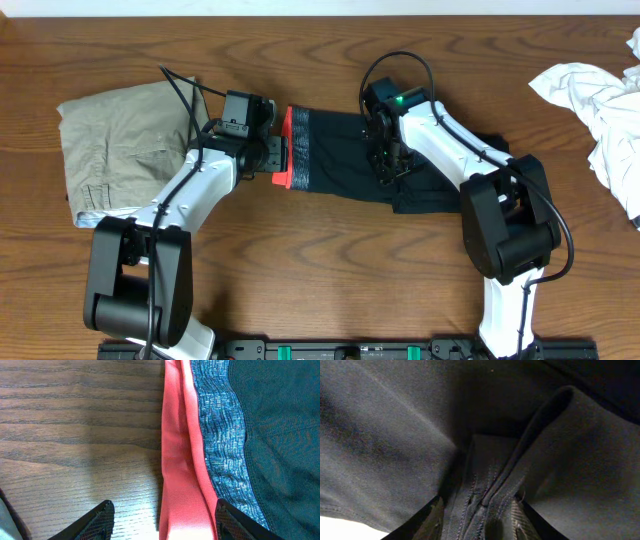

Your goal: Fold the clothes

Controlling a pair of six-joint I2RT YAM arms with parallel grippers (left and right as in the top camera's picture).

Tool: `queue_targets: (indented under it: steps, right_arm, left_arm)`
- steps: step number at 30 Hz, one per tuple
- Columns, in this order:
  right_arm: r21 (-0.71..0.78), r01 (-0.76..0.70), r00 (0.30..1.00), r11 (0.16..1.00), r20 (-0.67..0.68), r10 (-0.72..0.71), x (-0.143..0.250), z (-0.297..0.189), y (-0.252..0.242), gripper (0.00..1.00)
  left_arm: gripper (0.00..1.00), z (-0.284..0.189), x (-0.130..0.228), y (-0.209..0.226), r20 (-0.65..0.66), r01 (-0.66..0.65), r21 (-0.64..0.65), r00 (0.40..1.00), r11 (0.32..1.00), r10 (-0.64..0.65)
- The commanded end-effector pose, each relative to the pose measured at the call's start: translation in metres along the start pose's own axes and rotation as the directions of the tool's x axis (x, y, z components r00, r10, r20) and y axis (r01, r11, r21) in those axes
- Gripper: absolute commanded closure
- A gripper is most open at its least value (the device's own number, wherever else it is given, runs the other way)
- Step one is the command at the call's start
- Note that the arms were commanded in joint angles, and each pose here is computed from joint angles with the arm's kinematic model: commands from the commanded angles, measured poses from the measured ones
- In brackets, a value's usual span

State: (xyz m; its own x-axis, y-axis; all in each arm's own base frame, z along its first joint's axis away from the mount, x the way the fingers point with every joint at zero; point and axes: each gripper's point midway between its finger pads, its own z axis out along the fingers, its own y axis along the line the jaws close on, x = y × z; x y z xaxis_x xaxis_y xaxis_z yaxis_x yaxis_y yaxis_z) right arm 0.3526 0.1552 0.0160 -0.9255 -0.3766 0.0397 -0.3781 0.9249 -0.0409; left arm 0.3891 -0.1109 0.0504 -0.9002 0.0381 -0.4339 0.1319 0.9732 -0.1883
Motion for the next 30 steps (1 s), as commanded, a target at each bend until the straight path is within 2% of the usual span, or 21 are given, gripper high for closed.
queue_targets:
  steps: [1, 4, 15, 19, 22, 30]
  right_arm:
    - [0.03, -0.02, 1.0, 0.999, -0.02, 0.02, 0.003, 0.008, -0.002, 0.61]
    - [0.083, -0.064, 0.998, 0.994, -0.013, 0.065, 0.003, 0.007, -0.012, 0.67]
    - [0.093, -0.075, 0.997, 0.993, 0.002, 0.075, -0.001, 0.007, -0.014, 0.73]
    - [0.066, -0.068, 0.998, 0.996, 0.001, 0.068, -0.001, 0.008, -0.008, 0.66]
    - [-0.007, -0.022, 1.0, 1.0, -0.004, 0.022, -0.001, 0.008, 0.006, 0.64]
    - [-0.02, -0.024, 0.999, 1.0, 0.034, 0.025, -0.011, 0.008, 0.009, 0.61]
  left_arm:
    - [0.35, -0.006, -0.006, -0.001, 0.019, -0.007, 0.008, 1.0, 1.0, 0.006]
    - [0.35, -0.006, -0.006, -0.001, 0.019, -0.007, 0.008, 1.0, 1.0, 0.006]
    - [0.35, -0.006, -0.006, -0.001, 0.019, -0.007, 0.008, 1.0, 1.0, 0.006]
    - [0.35, -0.006, -0.006, -0.001, 0.019, -0.007, 0.008, 1.0, 1.0, 0.006]
    - [0.35, -0.006, -0.006, -0.001, 0.019, -0.007, 0.008, 1.0, 1.0, 0.006]
    - [0.35, -0.006, -0.006, -0.001, 0.019, -0.007, 0.008, 1.0, 1.0, 0.006]
